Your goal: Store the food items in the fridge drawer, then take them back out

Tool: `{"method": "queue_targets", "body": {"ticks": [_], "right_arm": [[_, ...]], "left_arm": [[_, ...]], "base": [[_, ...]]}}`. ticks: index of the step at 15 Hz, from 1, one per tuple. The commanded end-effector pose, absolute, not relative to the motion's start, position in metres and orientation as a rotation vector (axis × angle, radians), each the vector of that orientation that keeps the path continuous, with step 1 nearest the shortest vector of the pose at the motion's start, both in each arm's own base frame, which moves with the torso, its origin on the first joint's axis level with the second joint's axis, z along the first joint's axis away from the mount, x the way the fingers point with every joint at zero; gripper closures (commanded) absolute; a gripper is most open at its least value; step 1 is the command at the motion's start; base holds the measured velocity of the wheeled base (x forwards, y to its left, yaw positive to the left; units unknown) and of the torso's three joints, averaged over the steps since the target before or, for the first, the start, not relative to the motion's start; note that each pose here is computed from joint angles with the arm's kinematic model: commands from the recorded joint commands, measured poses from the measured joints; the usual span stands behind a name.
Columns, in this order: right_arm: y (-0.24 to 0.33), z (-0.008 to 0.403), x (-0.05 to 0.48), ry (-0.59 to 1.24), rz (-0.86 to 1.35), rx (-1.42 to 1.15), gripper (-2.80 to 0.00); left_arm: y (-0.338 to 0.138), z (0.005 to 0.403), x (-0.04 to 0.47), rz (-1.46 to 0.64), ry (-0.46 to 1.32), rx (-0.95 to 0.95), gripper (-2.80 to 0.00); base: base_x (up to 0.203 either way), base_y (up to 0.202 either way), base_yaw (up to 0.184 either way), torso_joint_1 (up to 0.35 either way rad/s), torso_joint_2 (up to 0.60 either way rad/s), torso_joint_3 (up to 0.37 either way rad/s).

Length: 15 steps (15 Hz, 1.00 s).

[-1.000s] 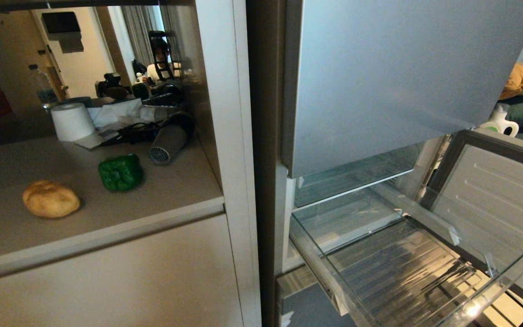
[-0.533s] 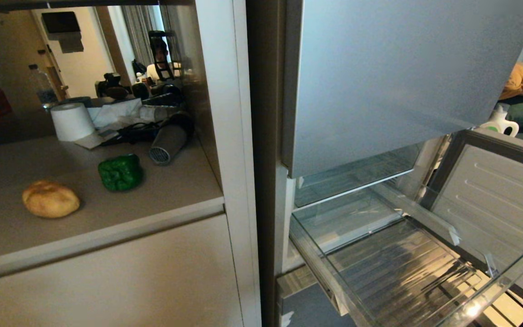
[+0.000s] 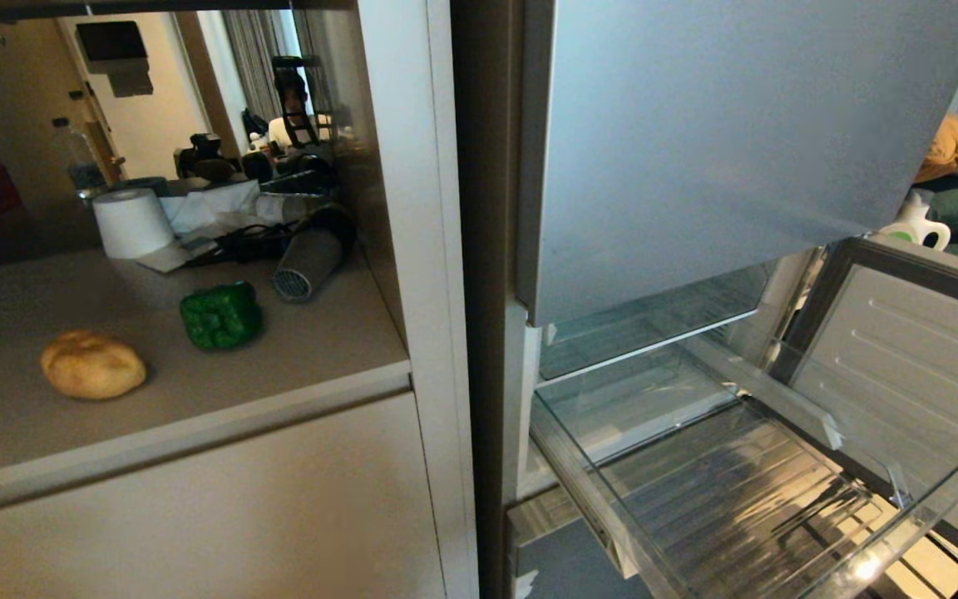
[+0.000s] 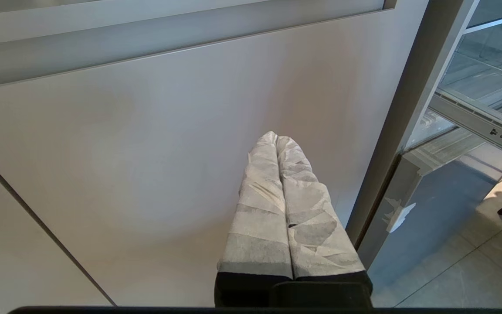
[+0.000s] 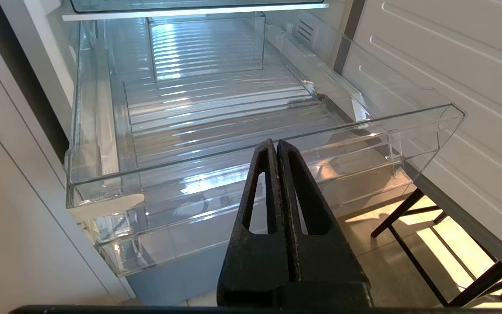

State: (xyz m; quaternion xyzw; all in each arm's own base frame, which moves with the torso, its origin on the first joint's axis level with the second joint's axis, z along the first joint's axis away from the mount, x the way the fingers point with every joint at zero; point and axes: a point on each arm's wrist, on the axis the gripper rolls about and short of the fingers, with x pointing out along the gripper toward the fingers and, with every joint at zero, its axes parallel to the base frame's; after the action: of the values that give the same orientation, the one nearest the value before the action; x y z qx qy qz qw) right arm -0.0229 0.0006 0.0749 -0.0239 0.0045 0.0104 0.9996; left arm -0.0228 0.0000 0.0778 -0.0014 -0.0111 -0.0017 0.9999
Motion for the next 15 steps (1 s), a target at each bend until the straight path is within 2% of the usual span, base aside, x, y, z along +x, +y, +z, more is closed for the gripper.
{"method": "queue_targets", "body": {"ticks": [1, 15], "right_arm": [[0.0006, 0.0748, -0.0229, 0.009, 0.022, -0.049, 0.00], [0.0006, 0.0750, -0.0229, 0.008, 0.019, -0.038, 0.00]], "left_arm": [[0.0000, 0.0749, -0.0220, -0.003, -0.012, -0.003, 0.00], [0.0000, 0.0749, -0.0220, -0.003, -0.012, -0.003, 0.00]], "base": [[0.000, 0.000, 0.000, 0.000, 0.00, 0.000], [0.000, 0.000, 0.000, 0.000, 0.00, 0.000]]}}
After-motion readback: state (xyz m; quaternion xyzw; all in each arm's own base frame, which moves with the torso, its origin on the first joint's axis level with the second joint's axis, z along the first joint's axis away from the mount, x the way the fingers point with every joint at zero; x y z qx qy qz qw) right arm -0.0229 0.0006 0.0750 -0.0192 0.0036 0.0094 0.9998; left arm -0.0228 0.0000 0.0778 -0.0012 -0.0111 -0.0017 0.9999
